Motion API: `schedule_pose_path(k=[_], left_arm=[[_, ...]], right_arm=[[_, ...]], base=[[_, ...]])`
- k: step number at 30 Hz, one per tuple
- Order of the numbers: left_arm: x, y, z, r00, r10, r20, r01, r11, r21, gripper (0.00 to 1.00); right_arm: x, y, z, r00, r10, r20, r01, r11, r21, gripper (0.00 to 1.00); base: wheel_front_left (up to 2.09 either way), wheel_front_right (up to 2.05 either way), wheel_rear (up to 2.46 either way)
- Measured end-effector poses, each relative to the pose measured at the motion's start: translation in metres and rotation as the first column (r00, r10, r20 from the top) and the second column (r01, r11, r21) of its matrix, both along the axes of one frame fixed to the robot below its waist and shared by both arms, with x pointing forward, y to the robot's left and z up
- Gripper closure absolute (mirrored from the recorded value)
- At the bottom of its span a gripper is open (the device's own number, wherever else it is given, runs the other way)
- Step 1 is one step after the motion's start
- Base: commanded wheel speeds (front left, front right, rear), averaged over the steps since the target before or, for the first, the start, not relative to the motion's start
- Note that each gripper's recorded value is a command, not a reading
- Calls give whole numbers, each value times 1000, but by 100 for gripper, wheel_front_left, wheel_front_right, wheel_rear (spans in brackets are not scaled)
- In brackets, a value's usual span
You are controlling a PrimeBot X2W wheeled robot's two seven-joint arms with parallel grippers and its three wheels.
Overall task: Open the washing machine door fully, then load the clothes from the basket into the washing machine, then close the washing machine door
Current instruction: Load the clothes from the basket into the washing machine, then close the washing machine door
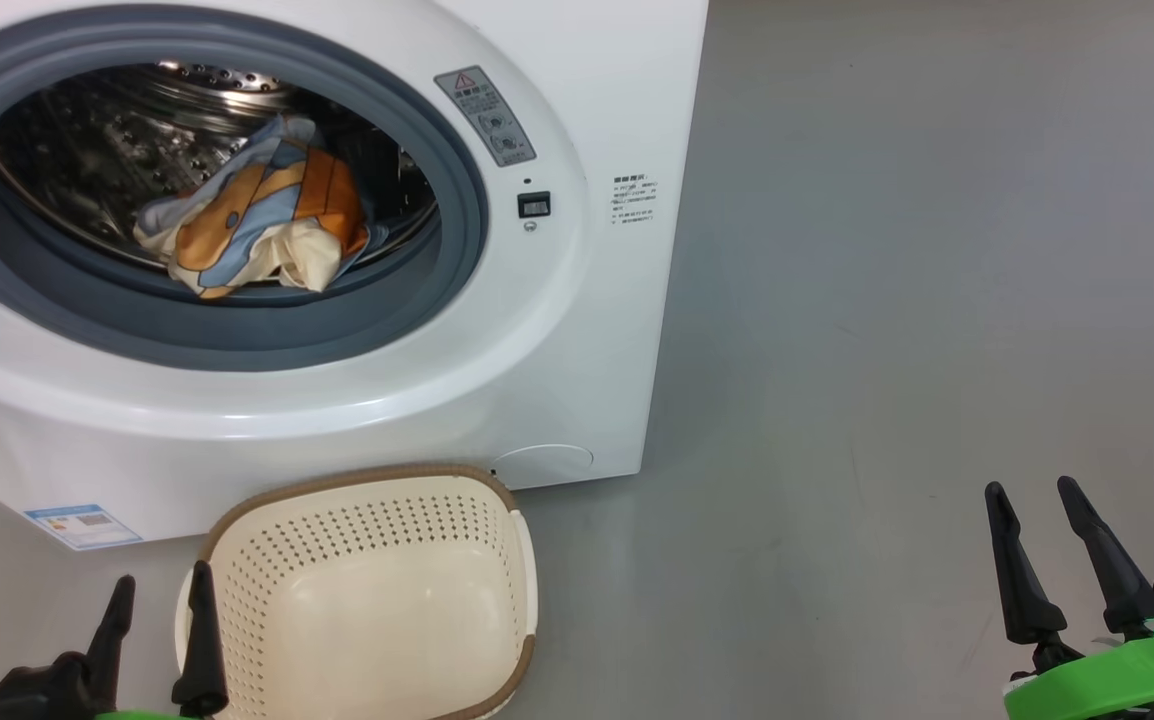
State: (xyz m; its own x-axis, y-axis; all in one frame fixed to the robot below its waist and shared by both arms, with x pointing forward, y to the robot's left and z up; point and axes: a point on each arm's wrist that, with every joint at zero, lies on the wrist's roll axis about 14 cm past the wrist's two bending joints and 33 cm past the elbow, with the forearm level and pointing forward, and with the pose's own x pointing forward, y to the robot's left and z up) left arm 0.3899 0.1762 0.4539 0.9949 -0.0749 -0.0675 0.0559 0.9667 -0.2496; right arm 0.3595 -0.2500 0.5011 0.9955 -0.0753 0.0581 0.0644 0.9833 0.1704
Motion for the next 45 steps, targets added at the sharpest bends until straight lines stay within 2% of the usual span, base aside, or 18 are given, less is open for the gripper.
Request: schedule_pose_path(k=[20,34,45], left_arm=[[-1,6,-3,1000,15,-8,-15,1000,21,0],[-1,3,-1,1000,15,0,-15,1000,20,0],[-2,5,0,1000,20,1,-20,1000,21,0]], right_arm=[[2,2,-2,1000,3,-3,-3,1000,5,0],[2,4,-2,1000,7,-3,-7,1000,6,0],[5,6,-2,1000,14,-2,-14,1000,9,0]], base=[[-2,2,0],[-96,96,0],[-13,13,0]])
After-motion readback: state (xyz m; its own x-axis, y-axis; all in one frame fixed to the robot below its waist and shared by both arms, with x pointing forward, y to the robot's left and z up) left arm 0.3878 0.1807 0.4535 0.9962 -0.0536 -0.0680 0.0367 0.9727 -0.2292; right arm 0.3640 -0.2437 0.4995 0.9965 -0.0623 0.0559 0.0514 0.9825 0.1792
